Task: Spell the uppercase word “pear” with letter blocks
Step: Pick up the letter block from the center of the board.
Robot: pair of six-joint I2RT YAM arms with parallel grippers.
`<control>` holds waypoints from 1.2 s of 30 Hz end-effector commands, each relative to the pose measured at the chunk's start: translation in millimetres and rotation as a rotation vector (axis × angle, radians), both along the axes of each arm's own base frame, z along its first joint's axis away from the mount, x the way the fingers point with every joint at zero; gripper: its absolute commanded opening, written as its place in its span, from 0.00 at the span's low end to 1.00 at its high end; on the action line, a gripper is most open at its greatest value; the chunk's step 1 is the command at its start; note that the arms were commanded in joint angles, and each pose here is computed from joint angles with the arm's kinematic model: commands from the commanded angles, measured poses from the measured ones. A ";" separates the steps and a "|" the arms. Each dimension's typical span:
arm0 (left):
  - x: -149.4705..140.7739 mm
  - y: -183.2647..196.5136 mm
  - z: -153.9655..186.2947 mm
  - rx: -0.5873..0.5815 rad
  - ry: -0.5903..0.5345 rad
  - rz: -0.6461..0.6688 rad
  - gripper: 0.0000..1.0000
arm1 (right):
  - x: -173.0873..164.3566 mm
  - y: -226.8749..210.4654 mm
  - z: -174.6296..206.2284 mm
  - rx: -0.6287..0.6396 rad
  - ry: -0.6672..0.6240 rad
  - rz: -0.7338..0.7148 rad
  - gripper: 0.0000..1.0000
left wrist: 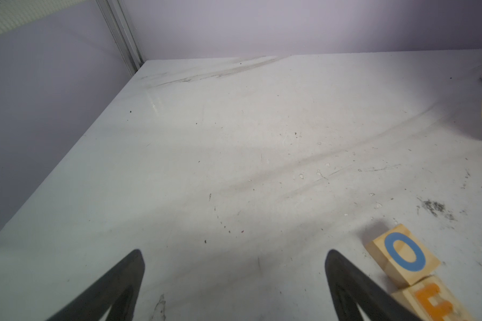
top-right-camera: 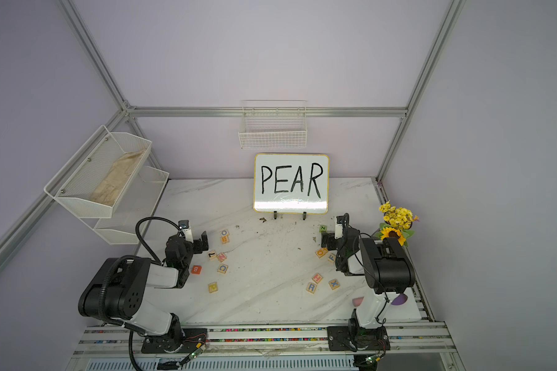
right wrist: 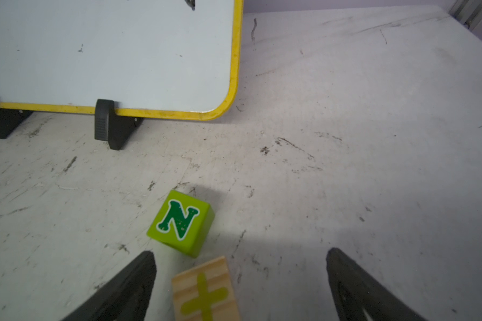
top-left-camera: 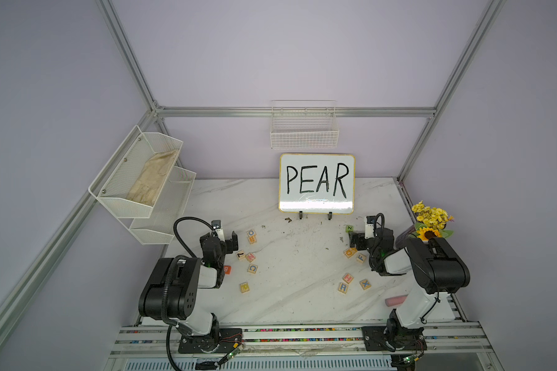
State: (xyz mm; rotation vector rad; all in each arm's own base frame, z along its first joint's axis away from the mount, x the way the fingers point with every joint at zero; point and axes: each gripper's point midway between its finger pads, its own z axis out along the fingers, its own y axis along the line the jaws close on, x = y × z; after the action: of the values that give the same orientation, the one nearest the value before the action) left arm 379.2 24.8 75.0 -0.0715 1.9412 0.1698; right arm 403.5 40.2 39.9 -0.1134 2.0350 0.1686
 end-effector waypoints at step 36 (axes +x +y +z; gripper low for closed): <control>-59.7 -208.0 212.1 -0.986 0.020 -0.394 1.00 | -97.9 199.9 173.0 0.641 0.305 0.212 0.98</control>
State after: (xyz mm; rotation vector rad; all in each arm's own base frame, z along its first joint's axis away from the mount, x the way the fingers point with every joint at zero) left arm 320.6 -188.3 258.3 -0.2698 1.9465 -1.0087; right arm 303.4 242.4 184.8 0.0205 2.2515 0.9475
